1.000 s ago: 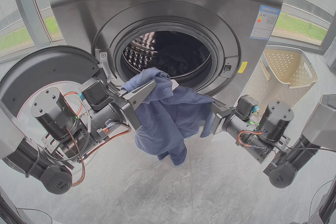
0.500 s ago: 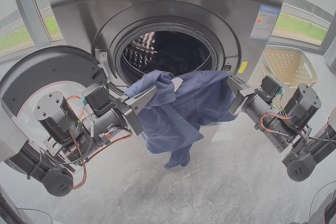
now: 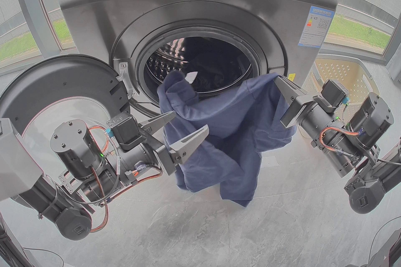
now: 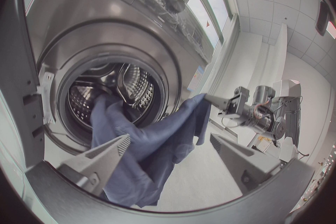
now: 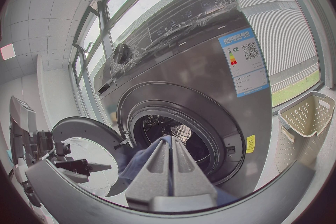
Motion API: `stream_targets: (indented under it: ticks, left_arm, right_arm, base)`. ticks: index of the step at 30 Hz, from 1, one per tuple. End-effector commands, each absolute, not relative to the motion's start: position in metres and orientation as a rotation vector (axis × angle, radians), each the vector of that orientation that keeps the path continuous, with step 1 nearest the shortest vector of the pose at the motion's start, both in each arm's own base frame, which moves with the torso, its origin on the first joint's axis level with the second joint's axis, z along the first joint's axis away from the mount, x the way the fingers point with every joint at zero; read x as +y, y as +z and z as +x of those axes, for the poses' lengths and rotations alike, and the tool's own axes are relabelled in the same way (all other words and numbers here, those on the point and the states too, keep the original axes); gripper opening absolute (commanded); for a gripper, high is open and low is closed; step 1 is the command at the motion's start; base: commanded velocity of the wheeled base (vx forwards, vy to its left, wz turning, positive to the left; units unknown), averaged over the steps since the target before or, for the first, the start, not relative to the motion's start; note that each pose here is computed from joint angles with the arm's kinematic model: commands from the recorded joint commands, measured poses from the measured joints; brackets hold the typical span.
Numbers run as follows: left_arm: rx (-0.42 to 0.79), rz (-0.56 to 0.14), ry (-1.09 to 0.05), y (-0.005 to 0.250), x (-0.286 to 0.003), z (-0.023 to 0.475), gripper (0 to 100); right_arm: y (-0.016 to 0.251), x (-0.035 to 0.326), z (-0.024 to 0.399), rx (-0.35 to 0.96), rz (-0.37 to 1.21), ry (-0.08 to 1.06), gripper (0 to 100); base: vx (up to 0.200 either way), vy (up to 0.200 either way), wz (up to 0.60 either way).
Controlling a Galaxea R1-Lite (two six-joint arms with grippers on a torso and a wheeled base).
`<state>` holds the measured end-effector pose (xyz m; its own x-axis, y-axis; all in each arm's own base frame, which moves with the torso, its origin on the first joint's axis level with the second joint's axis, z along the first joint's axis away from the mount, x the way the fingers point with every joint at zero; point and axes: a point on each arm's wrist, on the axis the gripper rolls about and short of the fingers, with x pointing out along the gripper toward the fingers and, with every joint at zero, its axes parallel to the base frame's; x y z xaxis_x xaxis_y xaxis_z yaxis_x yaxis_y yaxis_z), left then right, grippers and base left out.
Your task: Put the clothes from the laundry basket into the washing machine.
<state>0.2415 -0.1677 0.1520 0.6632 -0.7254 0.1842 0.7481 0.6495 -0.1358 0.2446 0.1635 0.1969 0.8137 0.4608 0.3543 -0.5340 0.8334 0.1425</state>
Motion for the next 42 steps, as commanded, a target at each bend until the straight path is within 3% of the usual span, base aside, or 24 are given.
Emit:
stream_targets:
  ticks: [1,13,20,28,30,31,38,39,42]
  left_arm:
    - [-0.036,-0.200,-0.827,0.132,-0.167,0.247,100]
    - [0.124,-0.167,-0.787,0.074,-0.174,0.277,100]
    - [0.115,-0.165,-0.785,0.074,-0.175,0.281,100]
    - [0.124,-0.154,-0.781,0.071,-0.174,0.279,100]
    - [0.127,-0.129,-0.783,0.070,-0.174,0.277,100]
    - [0.121,-0.121,-0.785,0.070,-0.173,0.276,100]
    - [0.116,-0.123,-0.790,0.083,-0.165,0.257,100]
    - [0.078,-0.135,-0.807,0.102,-0.160,0.242,100]
    - [0.048,-0.143,-0.826,0.114,-0.159,0.230,100]
  right_arm:
    - [0.205,0.161,0.240,-0.340,0.249,0.543,0]
    - [0.206,0.165,0.238,-0.342,0.255,0.558,0]
    - [0.197,0.163,0.242,-0.314,0.245,0.547,0]
    - [0.162,0.159,0.245,-0.174,0.197,0.520,0]
    - [0.136,0.162,0.255,-0.091,0.175,0.509,0]
    - [0.127,0.163,0.258,-0.063,0.172,0.504,100]
    - [0.091,0.167,0.277,0.039,0.147,0.477,100]
    - [0.074,0.166,0.287,0.079,0.126,0.456,100]
    - [0.060,0.165,0.293,0.113,0.113,0.444,100]
  base:
    - [0.000,0.000,0.00]
    - [0.000,0.000,0.00]
    - [0.000,0.000,0.00]
    - [0.000,0.000,0.00]
    - [0.000,0.000,0.00]
    - [0.000,0.000,0.00]
    - [0.000,0.000,0.00]
    - [0.000,0.000,0.00]
    - [0.000,0.000,0.00]
